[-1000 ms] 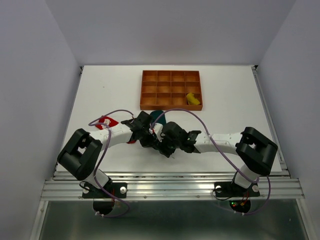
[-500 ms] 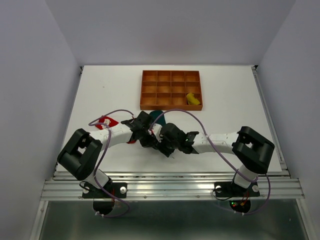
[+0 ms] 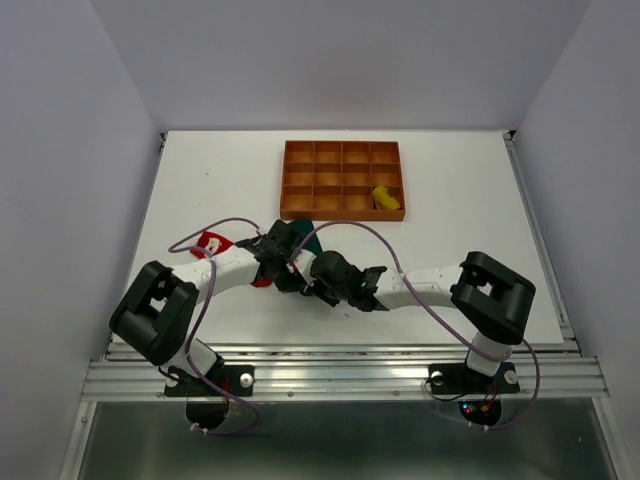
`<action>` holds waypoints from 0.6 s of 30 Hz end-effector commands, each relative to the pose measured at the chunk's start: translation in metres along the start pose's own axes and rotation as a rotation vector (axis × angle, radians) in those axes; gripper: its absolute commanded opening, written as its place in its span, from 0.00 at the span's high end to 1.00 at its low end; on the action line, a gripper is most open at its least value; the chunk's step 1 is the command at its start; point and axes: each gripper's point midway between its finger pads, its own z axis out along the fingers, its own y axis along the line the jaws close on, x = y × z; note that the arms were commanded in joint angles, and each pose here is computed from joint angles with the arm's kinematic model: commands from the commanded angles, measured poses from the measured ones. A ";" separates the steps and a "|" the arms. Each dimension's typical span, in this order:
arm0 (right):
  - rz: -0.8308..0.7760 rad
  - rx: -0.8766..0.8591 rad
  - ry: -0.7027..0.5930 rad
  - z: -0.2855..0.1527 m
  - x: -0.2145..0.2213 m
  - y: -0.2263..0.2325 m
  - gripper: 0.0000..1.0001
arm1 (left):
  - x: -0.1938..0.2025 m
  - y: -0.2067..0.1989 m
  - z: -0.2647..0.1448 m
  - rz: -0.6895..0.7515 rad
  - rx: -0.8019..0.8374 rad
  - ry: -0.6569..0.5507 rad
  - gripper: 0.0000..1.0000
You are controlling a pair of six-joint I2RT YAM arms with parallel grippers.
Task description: Roll the socks
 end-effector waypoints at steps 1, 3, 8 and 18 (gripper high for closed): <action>-0.015 -0.041 0.151 0.006 0.047 0.012 0.89 | 0.002 0.016 -0.015 0.017 -0.026 -0.001 0.87; -0.003 -0.068 0.155 0.003 0.049 0.017 0.94 | -0.002 0.018 -0.019 0.002 -0.016 -0.016 0.79; 0.050 -0.166 0.147 -0.006 0.045 0.035 0.96 | -0.009 0.025 -0.026 -0.025 -0.007 -0.043 0.60; 0.273 -0.418 0.312 -0.047 0.042 0.085 0.96 | -0.019 0.045 -0.040 -0.076 -0.015 -0.103 0.46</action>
